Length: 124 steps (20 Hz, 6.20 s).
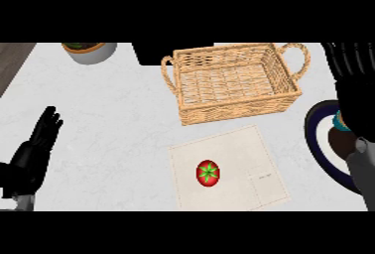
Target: Pick the tomato from the placemat and place it in the basket
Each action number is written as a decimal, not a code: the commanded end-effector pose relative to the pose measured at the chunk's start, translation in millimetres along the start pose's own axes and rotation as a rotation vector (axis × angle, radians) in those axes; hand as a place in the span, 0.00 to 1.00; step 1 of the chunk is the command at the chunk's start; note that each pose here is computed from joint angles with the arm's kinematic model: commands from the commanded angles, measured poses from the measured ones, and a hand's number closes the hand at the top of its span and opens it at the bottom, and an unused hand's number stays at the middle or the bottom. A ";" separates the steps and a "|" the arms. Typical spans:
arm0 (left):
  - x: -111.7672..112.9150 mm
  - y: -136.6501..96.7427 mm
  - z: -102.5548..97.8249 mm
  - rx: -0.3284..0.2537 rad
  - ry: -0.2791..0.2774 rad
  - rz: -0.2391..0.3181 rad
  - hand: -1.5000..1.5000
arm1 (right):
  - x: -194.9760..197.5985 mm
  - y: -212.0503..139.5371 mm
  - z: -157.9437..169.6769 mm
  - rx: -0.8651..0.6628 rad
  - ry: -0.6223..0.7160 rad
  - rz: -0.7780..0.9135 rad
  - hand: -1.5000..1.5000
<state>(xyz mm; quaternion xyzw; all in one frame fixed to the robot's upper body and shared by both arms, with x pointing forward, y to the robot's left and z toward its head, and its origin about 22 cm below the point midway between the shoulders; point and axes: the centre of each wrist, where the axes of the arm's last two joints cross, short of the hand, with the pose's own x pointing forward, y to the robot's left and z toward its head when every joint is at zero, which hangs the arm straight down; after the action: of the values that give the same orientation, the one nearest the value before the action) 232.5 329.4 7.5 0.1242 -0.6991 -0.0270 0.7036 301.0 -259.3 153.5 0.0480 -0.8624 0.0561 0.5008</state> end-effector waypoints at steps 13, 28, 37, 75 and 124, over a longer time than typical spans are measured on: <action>-59.5 -50.1 44.5 -0.157 0.508 0.041 0.50 | -78.5 219.7 43.1 0.017 0.168 0.217 0.00; -62.5 -33.5 50.0 -0.043 0.581 0.030 0.50 | -50.1 196.9 -25.3 0.120 0.518 1.054 0.00; -56.7 -28.0 50.8 -0.039 0.572 0.053 0.50 | 34.5 212.4 -49.6 0.414 0.793 1.175 0.00; -42.2 -35.3 36.4 -0.091 0.539 0.057 0.50 | 0.2 200.9 51.8 0.410 0.985 1.146 0.00; -52.1 -38.2 37.8 -0.098 0.539 0.027 0.50 | -93.1 219.4 93.6 0.492 0.958 1.295 1.00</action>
<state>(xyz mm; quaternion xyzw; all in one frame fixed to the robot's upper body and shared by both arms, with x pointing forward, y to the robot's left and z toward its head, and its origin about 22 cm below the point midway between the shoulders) 207.8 297.8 -34.6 0.0767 -0.5331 -0.0248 0.8422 235.8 -53.4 18.4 -0.3506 -0.3899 0.5157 0.6776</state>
